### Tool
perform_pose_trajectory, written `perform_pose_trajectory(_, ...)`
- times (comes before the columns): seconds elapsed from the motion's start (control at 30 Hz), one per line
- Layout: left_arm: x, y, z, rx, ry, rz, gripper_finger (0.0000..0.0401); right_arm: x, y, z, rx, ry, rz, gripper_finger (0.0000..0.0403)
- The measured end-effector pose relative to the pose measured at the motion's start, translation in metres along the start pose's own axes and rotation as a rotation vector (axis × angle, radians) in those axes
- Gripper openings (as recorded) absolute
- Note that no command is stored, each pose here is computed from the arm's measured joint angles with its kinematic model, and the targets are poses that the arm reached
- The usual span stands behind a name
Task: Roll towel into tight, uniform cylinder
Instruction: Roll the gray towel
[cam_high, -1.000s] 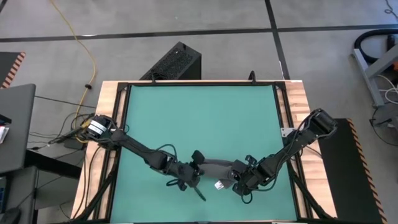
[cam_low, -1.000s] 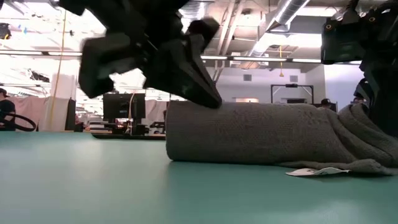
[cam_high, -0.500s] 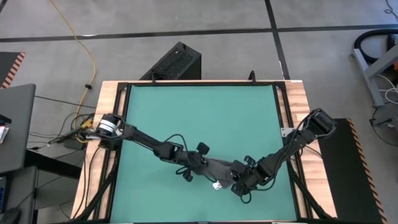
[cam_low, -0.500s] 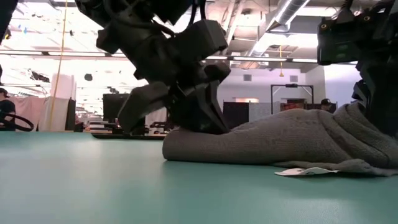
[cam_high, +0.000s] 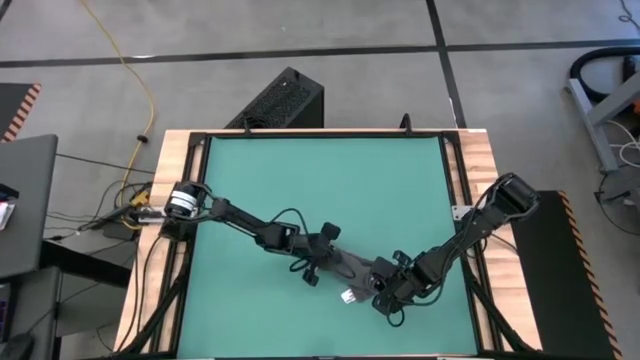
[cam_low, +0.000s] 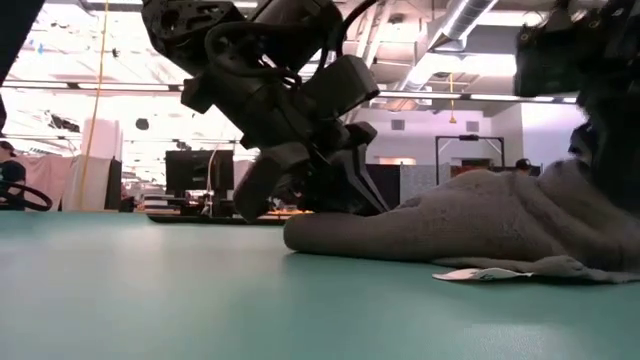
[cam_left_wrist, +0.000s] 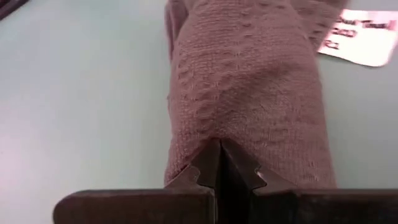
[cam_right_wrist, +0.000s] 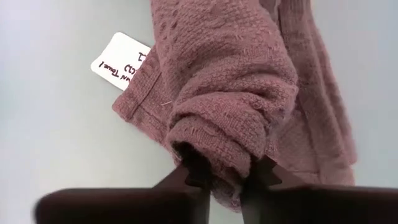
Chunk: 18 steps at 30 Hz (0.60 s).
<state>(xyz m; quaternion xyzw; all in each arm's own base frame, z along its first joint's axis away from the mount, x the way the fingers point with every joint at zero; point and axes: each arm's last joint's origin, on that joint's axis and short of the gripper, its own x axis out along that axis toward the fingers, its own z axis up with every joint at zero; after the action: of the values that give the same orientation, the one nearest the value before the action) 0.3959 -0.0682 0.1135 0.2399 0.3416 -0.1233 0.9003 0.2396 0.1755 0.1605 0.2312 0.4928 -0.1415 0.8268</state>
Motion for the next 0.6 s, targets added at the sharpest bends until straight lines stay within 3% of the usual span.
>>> perform_pose_trajectory(0.17,0.000,0.001,-0.001,0.005,0.004,0.000,0.0000,-0.028,-0.001,-0.001,0.016,-0.045,0.025,0.0141)
perform_pose_trajectory(0.37,0.000,0.006,-0.004,-0.036,0.003,-0.025,0.0000,-0.061,-0.010,-0.010,0.005,-0.063,0.015,0.0133)
perform_pose_trajectory(0.6,0.001,0.011,-0.007,-0.051,-0.007,-0.040,0.0000,-0.096,-0.008,-0.017,-0.238,-0.259,0.084,0.0114)
